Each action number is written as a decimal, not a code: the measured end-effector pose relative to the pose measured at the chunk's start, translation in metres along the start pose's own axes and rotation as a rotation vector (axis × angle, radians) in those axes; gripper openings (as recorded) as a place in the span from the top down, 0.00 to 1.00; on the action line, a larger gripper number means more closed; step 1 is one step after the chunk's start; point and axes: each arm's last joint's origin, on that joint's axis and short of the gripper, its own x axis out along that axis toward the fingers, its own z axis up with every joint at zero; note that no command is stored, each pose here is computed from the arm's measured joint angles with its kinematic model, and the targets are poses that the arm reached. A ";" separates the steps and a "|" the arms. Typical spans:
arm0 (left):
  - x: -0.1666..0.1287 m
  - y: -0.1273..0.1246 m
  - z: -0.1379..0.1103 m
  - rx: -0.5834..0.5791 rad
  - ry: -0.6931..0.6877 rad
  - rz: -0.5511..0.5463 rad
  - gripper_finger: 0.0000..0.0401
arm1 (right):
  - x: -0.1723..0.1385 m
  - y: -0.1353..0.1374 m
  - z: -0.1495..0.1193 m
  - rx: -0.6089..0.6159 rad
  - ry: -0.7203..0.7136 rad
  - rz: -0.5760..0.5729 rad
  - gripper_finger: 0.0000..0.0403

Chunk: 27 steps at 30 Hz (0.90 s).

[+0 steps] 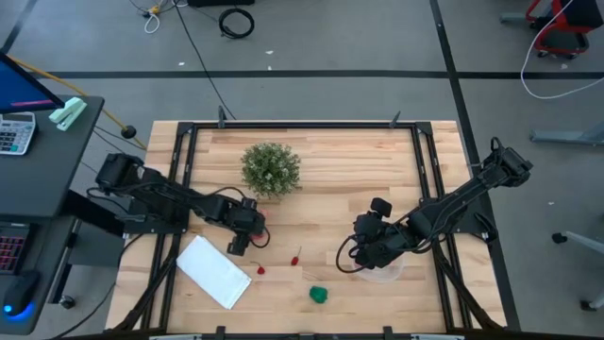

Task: Pick and placing Produce into tupperware
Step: Put the dragonfruit into the transparent container

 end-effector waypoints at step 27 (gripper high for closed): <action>-0.030 0.005 0.074 -0.130 -0.588 0.006 0.40 | -0.027 -0.019 0.008 0.039 -0.099 -0.007 0.51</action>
